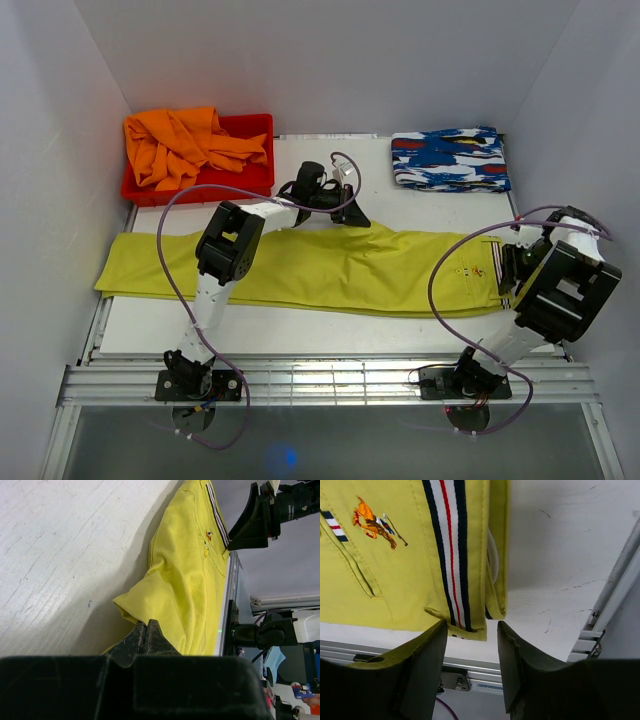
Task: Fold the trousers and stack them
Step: Fold the trousers
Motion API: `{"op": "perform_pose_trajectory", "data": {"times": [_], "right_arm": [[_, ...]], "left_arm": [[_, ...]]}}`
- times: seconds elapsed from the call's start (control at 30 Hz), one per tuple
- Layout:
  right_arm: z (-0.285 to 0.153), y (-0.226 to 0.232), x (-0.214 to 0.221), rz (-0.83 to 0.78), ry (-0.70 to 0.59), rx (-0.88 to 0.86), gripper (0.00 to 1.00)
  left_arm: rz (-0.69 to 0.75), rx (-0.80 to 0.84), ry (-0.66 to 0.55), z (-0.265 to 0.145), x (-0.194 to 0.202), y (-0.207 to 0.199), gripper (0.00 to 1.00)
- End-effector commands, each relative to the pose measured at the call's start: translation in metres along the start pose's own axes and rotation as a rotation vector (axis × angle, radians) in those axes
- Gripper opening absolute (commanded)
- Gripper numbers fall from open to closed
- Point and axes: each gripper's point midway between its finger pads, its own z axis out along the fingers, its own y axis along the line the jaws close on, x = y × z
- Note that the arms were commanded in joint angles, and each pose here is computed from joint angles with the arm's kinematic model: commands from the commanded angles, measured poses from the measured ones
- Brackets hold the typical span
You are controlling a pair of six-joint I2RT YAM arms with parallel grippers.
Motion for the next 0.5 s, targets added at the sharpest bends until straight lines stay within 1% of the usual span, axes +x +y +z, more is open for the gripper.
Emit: {"op": "perform_pose_trajectory", "data": {"times": [0.0,0.13,0.2,0.23,0.27,0.3,0.47], "right_arm": [[0.008,0.013,0.014,0.015,0.054,-0.073,0.50],[0.014,0.021,0.023,0.012,0.091,-0.119,0.43],[0.016,0.021,0.026,0.015,0.102,-0.125,0.32],[0.015,0.019,0.025,0.016,0.098,-0.125,0.19],[0.014,0.017,0.023,0.017,0.093,-0.118,0.12],[0.012,0.015,0.022,0.021,0.086,-0.112,0.08],[-0.001,-0.007,0.016,0.009,0.069,-0.035,0.08]], "left_arm": [[0.040,0.001,-0.018,-0.004,-0.012,-0.007,0.00],[0.040,-0.004,-0.023,-0.004,-0.015,-0.005,0.00],[0.036,-0.013,-0.026,-0.004,-0.016,-0.002,0.00],[0.034,-0.016,-0.029,-0.004,-0.016,-0.001,0.00],[0.029,-0.024,-0.031,-0.005,-0.017,0.000,0.00],[0.022,-0.044,-0.044,-0.006,-0.019,0.005,0.00],[0.026,-0.122,-0.079,-0.013,-0.029,0.020,0.00]]}}
